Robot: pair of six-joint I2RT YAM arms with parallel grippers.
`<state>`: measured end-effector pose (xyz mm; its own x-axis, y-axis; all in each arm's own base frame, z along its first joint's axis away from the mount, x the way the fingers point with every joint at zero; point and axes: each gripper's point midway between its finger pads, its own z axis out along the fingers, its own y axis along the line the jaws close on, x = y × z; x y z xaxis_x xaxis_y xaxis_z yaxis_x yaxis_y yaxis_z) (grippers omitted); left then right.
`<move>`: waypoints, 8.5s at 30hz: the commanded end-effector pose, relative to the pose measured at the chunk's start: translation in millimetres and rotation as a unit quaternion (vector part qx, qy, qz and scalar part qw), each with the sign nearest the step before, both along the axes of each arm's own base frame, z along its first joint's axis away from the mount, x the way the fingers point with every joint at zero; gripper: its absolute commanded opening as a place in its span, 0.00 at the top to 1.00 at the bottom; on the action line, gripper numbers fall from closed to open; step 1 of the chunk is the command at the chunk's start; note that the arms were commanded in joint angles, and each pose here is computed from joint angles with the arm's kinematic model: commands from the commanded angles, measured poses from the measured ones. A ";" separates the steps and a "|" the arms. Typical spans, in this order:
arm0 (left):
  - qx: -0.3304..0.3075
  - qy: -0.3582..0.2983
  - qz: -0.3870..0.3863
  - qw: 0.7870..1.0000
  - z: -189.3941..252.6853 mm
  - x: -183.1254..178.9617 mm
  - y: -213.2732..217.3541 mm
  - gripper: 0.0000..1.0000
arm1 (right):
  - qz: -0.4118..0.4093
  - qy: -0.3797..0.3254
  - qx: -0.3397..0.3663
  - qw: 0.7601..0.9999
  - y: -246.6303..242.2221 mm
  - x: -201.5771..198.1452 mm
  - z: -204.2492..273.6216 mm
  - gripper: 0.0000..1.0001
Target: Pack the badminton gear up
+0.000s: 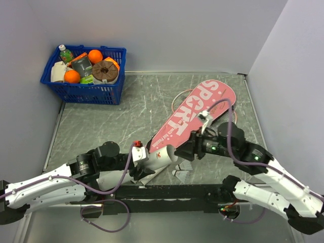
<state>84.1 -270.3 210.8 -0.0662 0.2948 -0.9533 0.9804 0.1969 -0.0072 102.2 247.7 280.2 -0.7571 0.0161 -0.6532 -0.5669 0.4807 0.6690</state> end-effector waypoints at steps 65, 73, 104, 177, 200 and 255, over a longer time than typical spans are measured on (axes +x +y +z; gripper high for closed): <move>-0.056 -0.021 -0.001 0.998 34.2 4.3 -13.1 0.99 | -0.220 -0.009 -0.096 0.971 -88.4 58.6 -99.0 1.00; -0.052 -0.016 -0.006 0.998 32.1 2.9 -14.6 0.99 | -0.206 -0.063 -0.108 0.970 -107.3 41.1 -32.5 1.00; -0.042 -0.011 -0.007 0.999 26.5 3.5 -17.3 0.99 | -0.024 -0.084 0.026 0.996 -42.7 4.9 50.6 1.00; -0.062 -0.015 0.012 0.998 39.1 6.6 -11.4 0.99 | -0.233 0.224 -0.137 0.936 -77.9 -16.9 -180.0 0.37; -0.056 -0.015 0.008 0.998 36.0 5.7 -11.8 0.99 | -0.262 0.295 -0.042 0.918 -42.0 -2.5 -210.3 0.44; 0.001 0.009 -0.009 1.000 2.9 3.5 -25.5 0.99 | -0.049 -0.107 -0.113 0.987 -74.8 -4.6 29.0 1.00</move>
